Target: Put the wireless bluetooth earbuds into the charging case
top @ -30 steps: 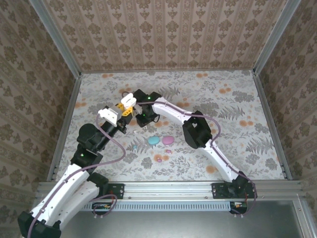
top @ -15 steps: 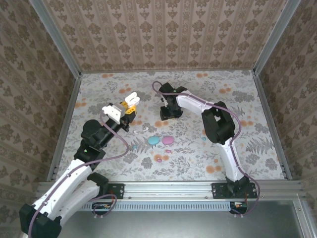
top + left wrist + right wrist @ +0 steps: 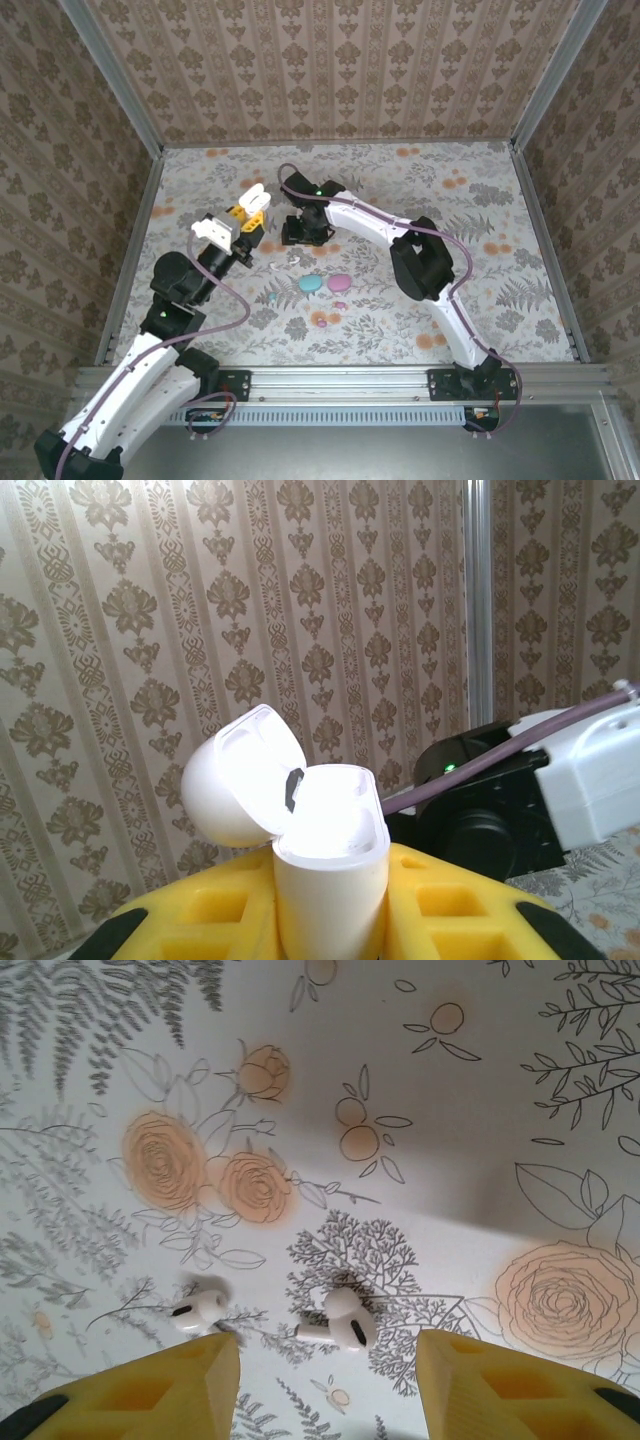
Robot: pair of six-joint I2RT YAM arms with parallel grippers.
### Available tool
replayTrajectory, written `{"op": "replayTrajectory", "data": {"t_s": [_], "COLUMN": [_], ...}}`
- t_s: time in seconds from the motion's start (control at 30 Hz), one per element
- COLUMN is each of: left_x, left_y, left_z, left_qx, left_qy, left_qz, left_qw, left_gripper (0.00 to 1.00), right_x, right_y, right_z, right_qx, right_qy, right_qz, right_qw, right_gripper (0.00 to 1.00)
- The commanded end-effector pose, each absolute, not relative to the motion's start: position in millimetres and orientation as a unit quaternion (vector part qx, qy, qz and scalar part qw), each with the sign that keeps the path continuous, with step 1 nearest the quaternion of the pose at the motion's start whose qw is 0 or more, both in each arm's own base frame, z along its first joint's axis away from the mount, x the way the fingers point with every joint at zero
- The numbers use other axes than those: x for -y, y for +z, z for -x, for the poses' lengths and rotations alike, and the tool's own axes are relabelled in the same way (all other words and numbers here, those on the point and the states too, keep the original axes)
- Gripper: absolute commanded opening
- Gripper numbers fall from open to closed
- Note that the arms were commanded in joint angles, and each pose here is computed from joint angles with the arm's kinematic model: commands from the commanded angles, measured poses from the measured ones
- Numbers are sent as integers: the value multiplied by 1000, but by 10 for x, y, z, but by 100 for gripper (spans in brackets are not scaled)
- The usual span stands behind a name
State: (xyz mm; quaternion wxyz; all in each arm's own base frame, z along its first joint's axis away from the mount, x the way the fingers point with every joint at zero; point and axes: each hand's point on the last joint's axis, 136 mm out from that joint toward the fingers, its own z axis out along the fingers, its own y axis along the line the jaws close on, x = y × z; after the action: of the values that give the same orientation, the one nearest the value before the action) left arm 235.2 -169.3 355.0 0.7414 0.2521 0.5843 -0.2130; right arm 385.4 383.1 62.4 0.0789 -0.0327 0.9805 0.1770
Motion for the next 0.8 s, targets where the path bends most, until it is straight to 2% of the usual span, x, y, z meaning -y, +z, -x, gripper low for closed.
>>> {"op": "replayTrajectory", "data": {"t_s": [0.0, 0.43, 0.5, 0.77], "left_x": [1653, 1658, 1662, 1669], "left_y": [3639, 3620, 3616, 3610], "left_z": [-2326, -2331, -2328, -2337], "left_qx": [-574, -574, -574, -575], "left_qy": [-202, -204, -205, -209], "left_qz": [-251, -252, -252, -250], "left_qw": [753, 752, 752, 751], "left_gripper": [26, 26, 26, 26], "right_x": [-3713, -3797, -3752, -3685], "right_y": [418, 291, 253, 119], "right_z": [-3720, -3618, -3613, -3590], "right_qx": [-991, -994, -995, -995], "right_qy": [124, 80, 64, 41], "right_qz": [28, 73, 78, 90], "right_qw": [39, 24, 24, 16], "right_gripper": [51, 43, 37, 34]}}
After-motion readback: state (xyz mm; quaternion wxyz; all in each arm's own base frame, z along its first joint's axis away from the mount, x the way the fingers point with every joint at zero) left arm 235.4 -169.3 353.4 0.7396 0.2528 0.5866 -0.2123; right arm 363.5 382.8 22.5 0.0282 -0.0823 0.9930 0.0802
